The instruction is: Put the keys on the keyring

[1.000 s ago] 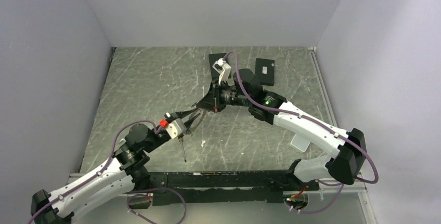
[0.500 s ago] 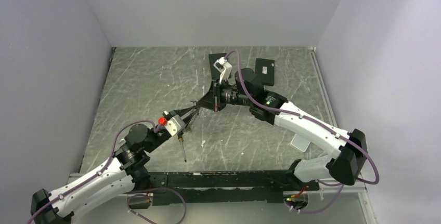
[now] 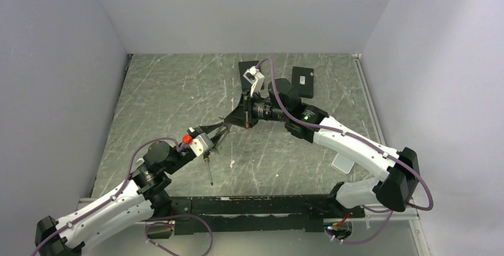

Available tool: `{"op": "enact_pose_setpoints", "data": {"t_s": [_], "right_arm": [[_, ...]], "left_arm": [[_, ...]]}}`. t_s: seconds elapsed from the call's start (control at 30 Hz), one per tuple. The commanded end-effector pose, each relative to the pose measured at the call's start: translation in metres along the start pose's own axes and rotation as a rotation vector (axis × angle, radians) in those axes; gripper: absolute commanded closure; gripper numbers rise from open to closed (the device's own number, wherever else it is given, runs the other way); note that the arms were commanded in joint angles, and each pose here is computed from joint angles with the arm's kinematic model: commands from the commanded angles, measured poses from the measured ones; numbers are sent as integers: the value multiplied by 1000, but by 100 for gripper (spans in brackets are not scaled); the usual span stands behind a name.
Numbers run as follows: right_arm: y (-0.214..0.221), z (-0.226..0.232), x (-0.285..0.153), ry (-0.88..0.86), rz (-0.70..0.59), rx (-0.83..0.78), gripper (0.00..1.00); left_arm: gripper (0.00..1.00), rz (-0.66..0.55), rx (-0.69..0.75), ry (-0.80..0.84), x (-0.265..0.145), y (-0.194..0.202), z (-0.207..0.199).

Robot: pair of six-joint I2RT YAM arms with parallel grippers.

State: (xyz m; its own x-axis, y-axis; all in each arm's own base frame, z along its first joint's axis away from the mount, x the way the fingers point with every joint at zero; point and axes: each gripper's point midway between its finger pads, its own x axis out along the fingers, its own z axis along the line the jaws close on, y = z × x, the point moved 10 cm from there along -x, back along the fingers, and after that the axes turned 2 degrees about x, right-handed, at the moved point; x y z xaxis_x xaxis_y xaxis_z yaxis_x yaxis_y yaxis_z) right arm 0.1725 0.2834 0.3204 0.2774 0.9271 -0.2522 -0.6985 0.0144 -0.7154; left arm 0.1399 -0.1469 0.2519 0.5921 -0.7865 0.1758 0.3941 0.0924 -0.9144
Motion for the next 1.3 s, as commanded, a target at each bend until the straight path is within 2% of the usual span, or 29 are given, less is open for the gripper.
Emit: {"op": "enact_pose_setpoints", "data": {"t_s": [0.0, 0.23, 0.43, 0.63, 0.83, 1.0, 1.27], "right_arm": [[-16, 20, -9, -107, -68, -69, 100], [-16, 22, -15, -123, -68, -112, 100], [-14, 24, -18, -154, -54, -145, 100], [-12, 26, -23, -187, -45, -199, 100], [-12, 30, -26, -232, -29, -234, 100], [-11, 30, -26, -242, -22, -239, 100], [-11, 28, -22, -255, -15, -237, 100]], "left_arm": [[68, -48, 46, 118, -3, -19, -2], [65, -24, 34, 171, -17, -33, -1], [74, 59, 0, 234, -29, -42, -2], [76, 88, -24, 149, -39, -47, 5], [83, 126, -16, 70, -42, -45, 12], [88, 88, -26, 67, -40, -45, 11], [91, 40, -41, 196, -32, -44, -1]]}}
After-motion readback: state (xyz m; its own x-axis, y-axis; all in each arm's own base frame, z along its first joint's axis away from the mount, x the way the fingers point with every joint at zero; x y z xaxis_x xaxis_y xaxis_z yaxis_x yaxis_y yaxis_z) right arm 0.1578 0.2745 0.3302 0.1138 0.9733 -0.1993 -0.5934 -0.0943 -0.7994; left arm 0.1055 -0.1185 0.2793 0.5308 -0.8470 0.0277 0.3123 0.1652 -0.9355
